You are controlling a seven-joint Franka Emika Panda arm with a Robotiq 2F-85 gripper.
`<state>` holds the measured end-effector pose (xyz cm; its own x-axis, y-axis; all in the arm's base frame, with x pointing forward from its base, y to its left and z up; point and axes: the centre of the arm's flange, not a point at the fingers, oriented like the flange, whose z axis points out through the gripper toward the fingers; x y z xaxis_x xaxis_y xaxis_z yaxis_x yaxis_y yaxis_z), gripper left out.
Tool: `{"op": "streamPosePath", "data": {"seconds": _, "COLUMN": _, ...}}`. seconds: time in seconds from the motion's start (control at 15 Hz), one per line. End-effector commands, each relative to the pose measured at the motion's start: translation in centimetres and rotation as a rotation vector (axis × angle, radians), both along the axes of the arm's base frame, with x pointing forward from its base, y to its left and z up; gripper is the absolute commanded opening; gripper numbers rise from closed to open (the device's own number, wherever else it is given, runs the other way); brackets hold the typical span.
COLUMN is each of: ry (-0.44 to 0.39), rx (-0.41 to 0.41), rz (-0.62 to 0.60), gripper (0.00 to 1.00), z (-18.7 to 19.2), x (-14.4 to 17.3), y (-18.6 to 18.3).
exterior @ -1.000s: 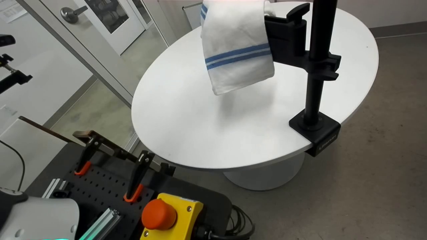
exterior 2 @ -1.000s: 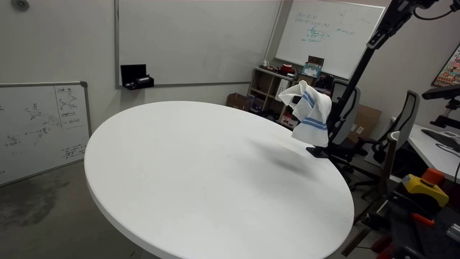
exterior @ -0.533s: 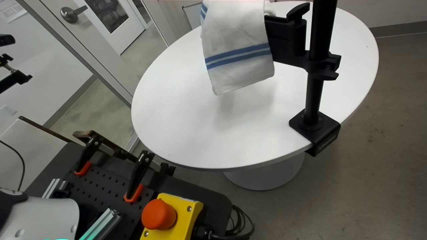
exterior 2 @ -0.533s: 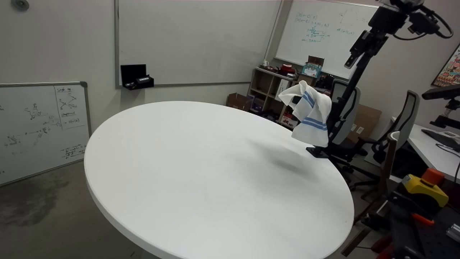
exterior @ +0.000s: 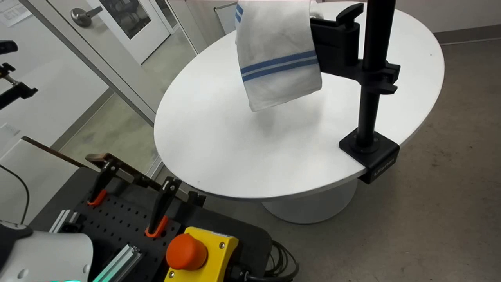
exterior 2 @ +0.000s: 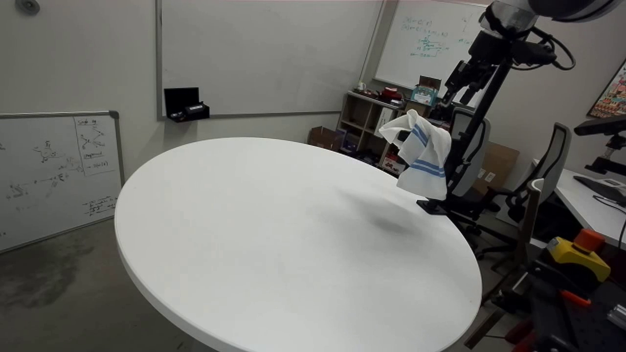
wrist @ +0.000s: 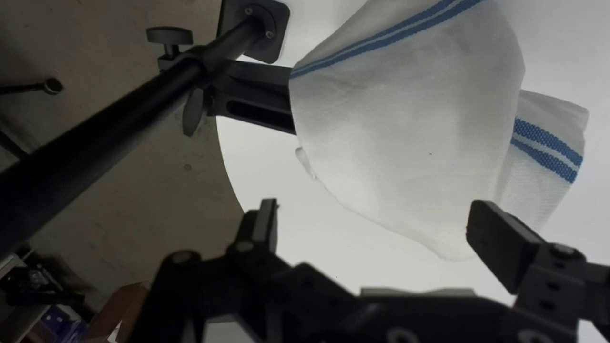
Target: Put the cloth on the table
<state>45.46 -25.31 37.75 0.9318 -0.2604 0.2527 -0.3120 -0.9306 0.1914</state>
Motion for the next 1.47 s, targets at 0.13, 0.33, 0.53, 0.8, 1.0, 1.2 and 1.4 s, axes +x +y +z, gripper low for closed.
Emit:
{"op": "streamPosePath", "data": {"seconds": 0.13, "ry": -0.028, "rx": -0.001, "rz": 0.015, "gripper": 1.00, "z": -0.6, "x": 3.0, "y": 1.2}}
{"op": "streamPosePath", "data": {"seconds": 0.33, "ry": -0.020, "rx": 0.004, "rz": 0.014, "gripper": 1.00, "z": -1.2, "x": 3.5, "y": 1.7}}
{"op": "streamPosePath", "data": {"seconds": 0.53, "ry": 0.007, "rx": 0.043, "rz": 0.011, "gripper": 1.00, "z": -2.6, "x": 3.5, "y": 1.7}}
{"op": "streamPosePath", "data": {"seconds": 0.8, "ry": 0.027, "rx": 0.088, "rz": -0.018, "gripper": 1.00, "z": -4.2, "x": 3.3, "y": 1.9}}
{"op": "streamPosePath", "data": {"seconds": 1.0, "ry": 0.037, "rx": 0.120, "rz": -0.036, "gripper": 1.00, "z": -5.1, "x": 3.2, "y": 2.1}}
{"op": "streamPosePath", "data": {"seconds": 1.2, "ry": 0.042, "rx": 0.128, "rz": -0.046, "gripper": 1.00, "z": -5.8, "x": 3.1, "y": 2.1}}
{"op": "streamPosePath", "data": {"seconds": 1.4, "ry": 0.047, "rx": 0.122, "rz": -0.053, "gripper": 0.67, "z": -6.1, "x": 3.0, "y": 1.7}}
